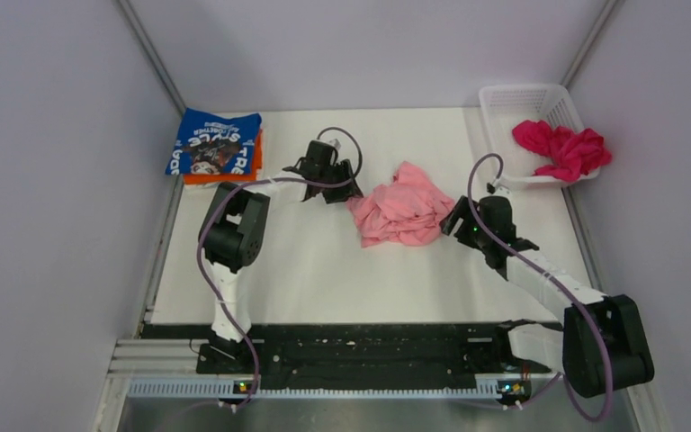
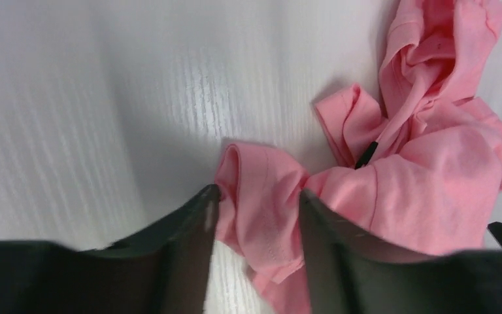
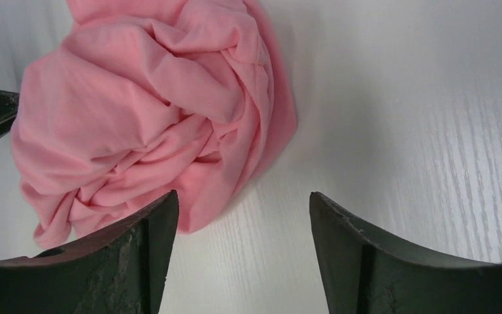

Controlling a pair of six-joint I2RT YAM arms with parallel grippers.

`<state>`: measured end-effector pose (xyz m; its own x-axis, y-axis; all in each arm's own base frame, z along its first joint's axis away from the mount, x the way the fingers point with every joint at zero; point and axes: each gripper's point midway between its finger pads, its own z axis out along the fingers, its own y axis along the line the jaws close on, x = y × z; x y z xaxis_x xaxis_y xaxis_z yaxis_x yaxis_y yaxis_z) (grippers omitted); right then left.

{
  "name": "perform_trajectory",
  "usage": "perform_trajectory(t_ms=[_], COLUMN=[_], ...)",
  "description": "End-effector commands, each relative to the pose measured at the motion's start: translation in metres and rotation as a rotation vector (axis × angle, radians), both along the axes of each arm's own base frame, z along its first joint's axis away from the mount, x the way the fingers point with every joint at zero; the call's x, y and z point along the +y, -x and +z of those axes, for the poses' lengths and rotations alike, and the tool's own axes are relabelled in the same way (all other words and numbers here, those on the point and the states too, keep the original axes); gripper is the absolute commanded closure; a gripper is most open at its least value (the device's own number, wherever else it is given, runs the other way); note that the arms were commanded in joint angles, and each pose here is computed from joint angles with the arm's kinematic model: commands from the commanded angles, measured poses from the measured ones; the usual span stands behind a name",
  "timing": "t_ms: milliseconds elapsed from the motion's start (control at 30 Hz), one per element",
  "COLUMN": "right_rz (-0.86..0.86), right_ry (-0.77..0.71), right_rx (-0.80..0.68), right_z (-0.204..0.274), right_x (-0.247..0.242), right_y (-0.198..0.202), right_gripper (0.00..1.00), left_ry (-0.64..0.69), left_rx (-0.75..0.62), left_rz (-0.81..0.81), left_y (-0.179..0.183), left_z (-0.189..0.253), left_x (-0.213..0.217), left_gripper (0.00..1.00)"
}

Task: Fold and stack the t-shirts
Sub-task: Flatten out the tshirt

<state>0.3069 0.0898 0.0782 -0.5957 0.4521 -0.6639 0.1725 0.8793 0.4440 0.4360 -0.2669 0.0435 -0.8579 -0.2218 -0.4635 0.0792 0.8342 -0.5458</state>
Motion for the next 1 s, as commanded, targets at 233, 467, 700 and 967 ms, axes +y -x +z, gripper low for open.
perform_trajectory(t_ms=[233,467,700,967], right_rz=[0.059,0.073,0.14,0.245], right_ry=[-0.052,-0.032,0.008,0.018], right_rx=[-0.041,-0.088,-0.324,-0.725], right_z=[-0.018,0.006,0.121,0.291], right_x=[0.027,0.026,0.02,0.019], right_y=[-0.056,-0.064,-0.037,0.019], right_gripper=[0.56,1.0,1.0,1.0], left_ry=[-0.048,-0.02,0.0,0.07], left_rx=[-0.051,-0.311,-0.659,-1.071], left_rz=[-0.065,-0.034,0.088,0.215], left_y=[-0.007,0.002,0.04,0.116], left_z=[0.011,0.105,0.228,0.377], left_x=[-0.009,0.009,0.057,0.116], left_gripper=[1.0,1.0,1.0,1.0])
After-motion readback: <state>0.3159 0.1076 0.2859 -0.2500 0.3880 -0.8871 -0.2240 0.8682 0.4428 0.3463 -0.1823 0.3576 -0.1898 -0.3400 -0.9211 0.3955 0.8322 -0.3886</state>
